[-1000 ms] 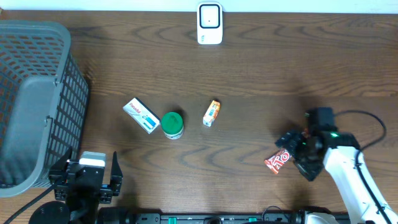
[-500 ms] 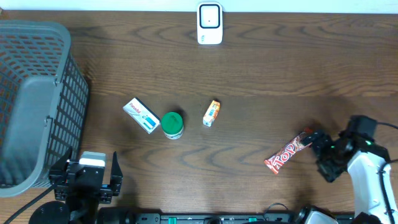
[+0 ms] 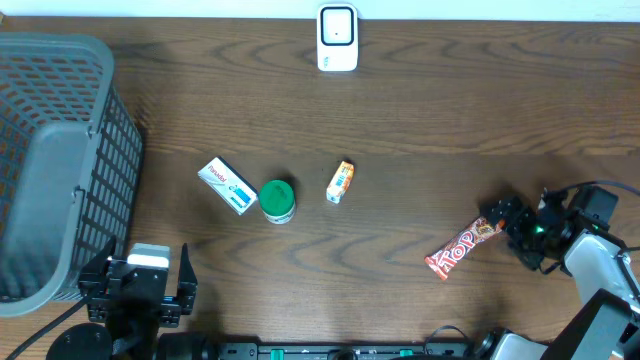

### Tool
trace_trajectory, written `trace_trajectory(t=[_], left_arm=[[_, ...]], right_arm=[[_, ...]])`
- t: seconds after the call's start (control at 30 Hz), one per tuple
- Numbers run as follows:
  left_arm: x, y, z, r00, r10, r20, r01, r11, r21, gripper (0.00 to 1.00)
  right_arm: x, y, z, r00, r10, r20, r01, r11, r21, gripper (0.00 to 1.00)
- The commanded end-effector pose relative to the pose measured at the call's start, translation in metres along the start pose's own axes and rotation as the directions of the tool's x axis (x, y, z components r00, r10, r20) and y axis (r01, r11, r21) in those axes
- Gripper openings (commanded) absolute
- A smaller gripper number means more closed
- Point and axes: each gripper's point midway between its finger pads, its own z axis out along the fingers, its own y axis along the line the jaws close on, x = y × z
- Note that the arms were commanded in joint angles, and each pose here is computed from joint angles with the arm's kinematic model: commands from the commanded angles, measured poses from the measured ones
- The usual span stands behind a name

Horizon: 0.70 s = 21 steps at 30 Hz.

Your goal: Scan the item barcode

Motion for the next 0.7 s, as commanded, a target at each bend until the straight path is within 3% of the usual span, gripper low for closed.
trace_trajectory(t=[0.0,0.2,0.47,0.57,0.63,0.67], left_arm=[[0.0,0.0,0.001,1.0,-0.012,-0.005,0.012,1.0,0.003,0.86],[0.0,0.0,0.001,1.0,-0.012,-0.004,0.012,1.0,0.002,0.86],[0.001,0.0,0.001,1.0,-0.012,-0.005,0.012,1.0,0.003,0.86],[0.001,0.0,0.001,1.0,-0.012,-0.005,0.012,1.0,0.003,0.86],[0.0,0.0,0.001,1.0,-0.012,-0.004,0.012,1.0,0.002,0.86],[0.001,0.0,0.001,1.0,-0.012,-0.005,0.012,1.0,0.003,0.86]], right_arm=[[0.027,-0.005,0.021,0.993,0.012,-0.115,-0.019,0.998,-0.055,0.96],[0.035,-0.018,0.039,0.985,0.026,-0.168,-0.033,0.999,-0.038,0.88],[0.046,-0.034,0.048,0.971,0.076,-0.225,-0.083,0.996,-0.019,0.6],[0.043,-0.039,0.045,0.973,0.087,-0.214,-0.093,0.996,-0.019,0.56],[0.041,-0.042,0.043,0.974,0.099,-0.204,-0.105,0.994,-0.018,0.45],[0.039,-0.044,0.043,0.975,0.106,-0.198,-0.112,0.994,-0.018,0.35]])
